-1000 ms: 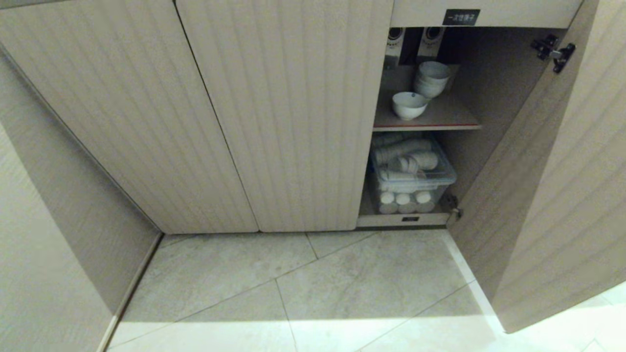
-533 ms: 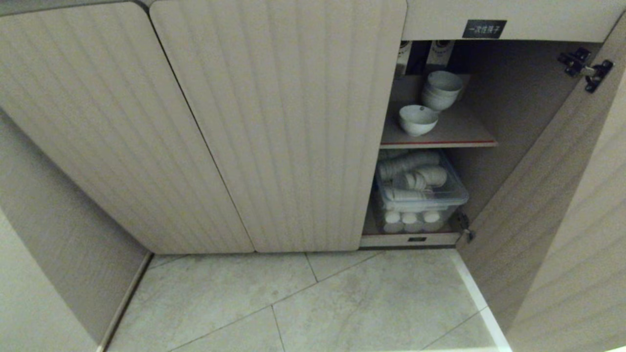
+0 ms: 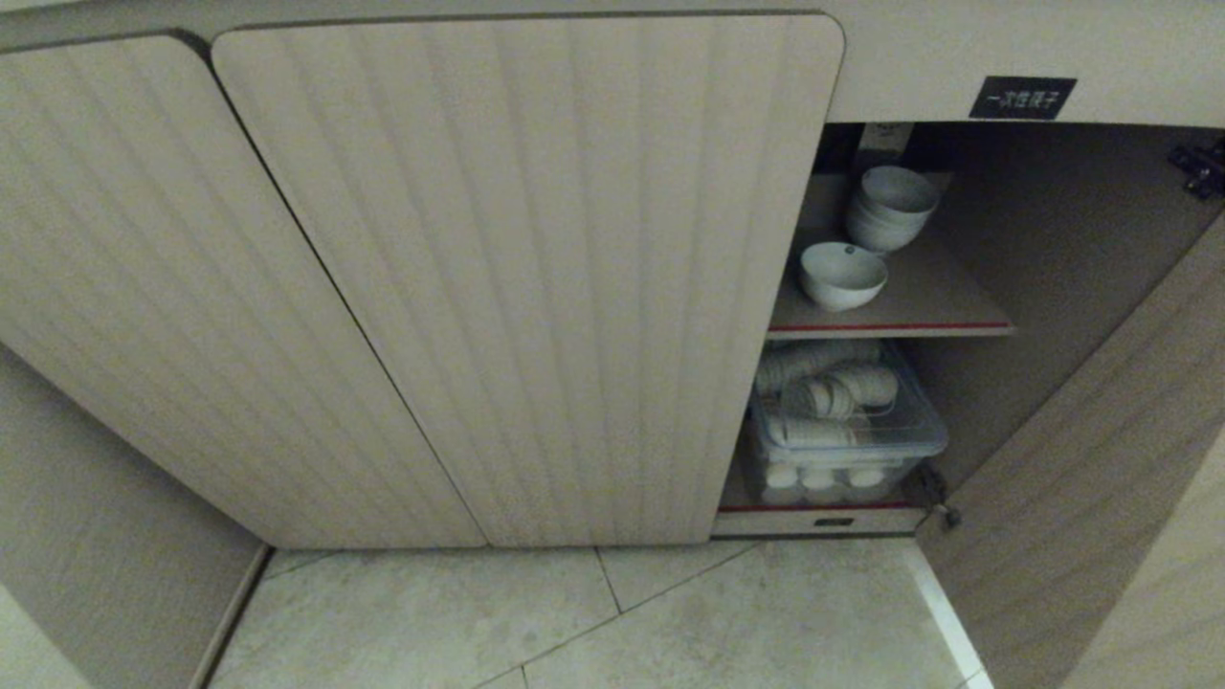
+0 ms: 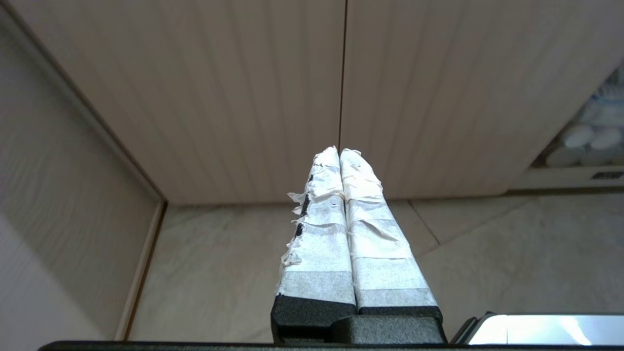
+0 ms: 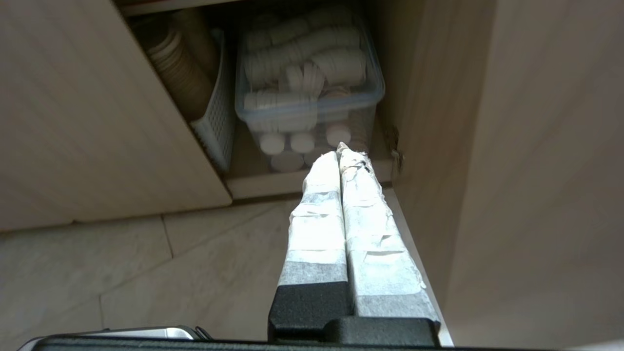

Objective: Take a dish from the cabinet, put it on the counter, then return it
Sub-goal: Take the bowl from the cabinet

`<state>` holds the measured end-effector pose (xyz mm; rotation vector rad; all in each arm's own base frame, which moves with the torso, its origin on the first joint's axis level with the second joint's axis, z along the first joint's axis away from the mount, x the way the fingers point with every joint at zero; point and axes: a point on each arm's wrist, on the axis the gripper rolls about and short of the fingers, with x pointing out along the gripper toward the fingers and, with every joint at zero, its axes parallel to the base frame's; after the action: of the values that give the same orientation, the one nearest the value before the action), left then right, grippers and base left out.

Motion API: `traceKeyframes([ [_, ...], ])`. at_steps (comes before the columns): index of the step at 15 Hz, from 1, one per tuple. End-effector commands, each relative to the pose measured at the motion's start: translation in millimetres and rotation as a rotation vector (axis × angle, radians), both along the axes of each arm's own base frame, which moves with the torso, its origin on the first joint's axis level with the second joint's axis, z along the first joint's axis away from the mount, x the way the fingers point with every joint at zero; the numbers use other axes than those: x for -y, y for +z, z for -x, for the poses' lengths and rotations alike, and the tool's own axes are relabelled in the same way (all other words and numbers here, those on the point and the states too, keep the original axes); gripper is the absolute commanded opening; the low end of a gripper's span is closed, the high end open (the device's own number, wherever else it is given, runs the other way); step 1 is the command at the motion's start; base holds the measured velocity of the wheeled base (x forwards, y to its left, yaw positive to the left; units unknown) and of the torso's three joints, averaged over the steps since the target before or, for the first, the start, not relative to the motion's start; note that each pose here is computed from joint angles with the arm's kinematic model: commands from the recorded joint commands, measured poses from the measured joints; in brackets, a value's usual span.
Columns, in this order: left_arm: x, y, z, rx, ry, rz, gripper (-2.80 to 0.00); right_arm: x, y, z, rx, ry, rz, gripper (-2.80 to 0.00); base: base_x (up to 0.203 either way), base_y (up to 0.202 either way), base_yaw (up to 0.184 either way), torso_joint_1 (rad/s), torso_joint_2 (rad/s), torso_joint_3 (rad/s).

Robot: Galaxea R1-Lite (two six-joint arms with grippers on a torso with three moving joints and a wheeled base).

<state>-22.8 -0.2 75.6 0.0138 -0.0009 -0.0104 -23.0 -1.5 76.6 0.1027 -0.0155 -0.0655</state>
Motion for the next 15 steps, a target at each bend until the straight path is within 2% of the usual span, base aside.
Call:
traceKeyframes([
  [1,0.0,0.0,0.0,0.001,-0.002,0.002,-2.80,0.0,0.0,-0.1,-0.001,0.000,0.000,-2.80,0.202,0.000,0.001,0.002,0.00,0.000],
  [12,0.0,0.0,0.0,0.001,0.000,0.002,-2.80,0.0,0.0,-0.1,-0.001,0.000,0.000,-2.80,0.194,0.000,0.001,0.003,0.00,0.001],
  [15,0.0,0.0,0.0,0.001,0.001,0.008,-2.80,0.0,0.0,-0.1,-0.001,0.000,0.000,-2.80,0.030,0.000,-0.001,0.002,0.00,0.001],
])
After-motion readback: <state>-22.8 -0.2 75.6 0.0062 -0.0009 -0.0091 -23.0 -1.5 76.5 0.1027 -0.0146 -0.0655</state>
